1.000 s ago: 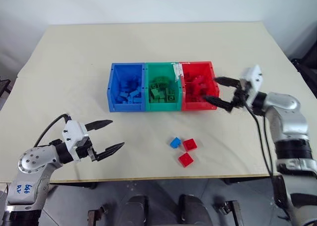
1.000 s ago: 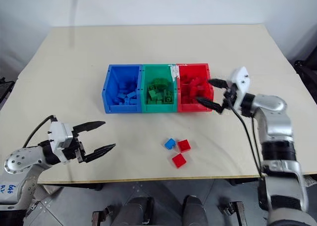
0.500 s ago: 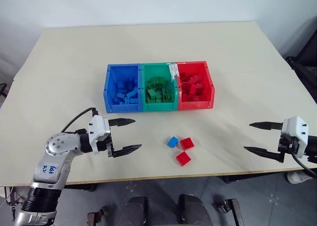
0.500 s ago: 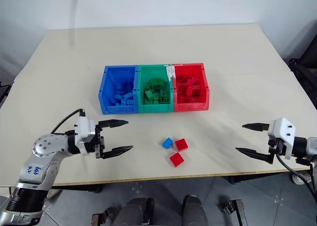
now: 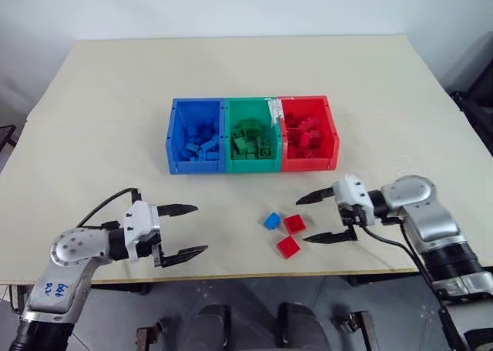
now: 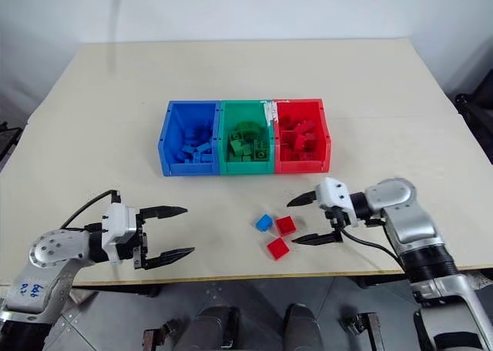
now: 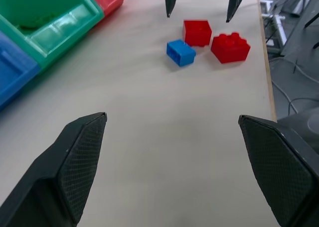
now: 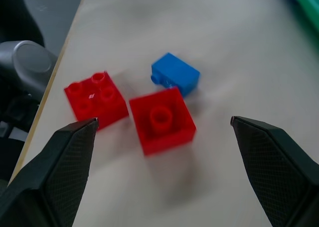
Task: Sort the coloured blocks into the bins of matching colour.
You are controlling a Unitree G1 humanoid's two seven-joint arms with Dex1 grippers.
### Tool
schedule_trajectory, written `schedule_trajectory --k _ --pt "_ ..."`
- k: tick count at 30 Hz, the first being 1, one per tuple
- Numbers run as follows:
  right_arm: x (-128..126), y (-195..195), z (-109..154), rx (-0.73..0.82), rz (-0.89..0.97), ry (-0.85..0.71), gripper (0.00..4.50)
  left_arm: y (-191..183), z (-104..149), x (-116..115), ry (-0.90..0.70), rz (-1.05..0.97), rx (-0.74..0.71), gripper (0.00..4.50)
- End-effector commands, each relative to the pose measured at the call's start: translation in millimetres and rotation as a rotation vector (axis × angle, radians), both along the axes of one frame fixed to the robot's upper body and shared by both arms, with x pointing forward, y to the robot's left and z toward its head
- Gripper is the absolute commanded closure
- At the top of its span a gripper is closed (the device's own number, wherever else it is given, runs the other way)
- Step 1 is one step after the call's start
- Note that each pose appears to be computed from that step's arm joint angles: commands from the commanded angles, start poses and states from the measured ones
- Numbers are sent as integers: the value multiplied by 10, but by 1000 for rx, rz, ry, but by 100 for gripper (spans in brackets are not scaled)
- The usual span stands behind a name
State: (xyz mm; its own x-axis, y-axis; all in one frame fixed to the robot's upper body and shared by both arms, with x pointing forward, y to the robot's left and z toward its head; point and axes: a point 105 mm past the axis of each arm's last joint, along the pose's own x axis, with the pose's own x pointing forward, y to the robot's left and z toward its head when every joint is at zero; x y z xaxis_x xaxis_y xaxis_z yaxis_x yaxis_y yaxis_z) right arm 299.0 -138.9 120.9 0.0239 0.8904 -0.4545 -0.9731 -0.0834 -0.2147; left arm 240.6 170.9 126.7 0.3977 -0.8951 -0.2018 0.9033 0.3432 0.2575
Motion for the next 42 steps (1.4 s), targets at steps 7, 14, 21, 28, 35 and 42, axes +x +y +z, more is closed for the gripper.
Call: schedule_trajectory --k 7,14,21,28,35,42 --pt "82 62 -95 -38 48 -23 94 41 123 -94 -51 55 -8 0" --pt "110 -14 37 47 -12 -54 304 0 122 -95 -50 64 -21 0" --pt "297 -136 512 235 -239 -119 304 18 197 -77 -59 87 -94 0" --pt "1012 -319 998 323 -636 -300 304 30 177 -25 -67 106 -112 0" --pt "1262 -331 1004 296 -749 -339 133 243 198 -27 -102 178 -106 0" --pt "963 -432 1108 388 -604 -370 3 264 318 -57 -149 189 -187 0"
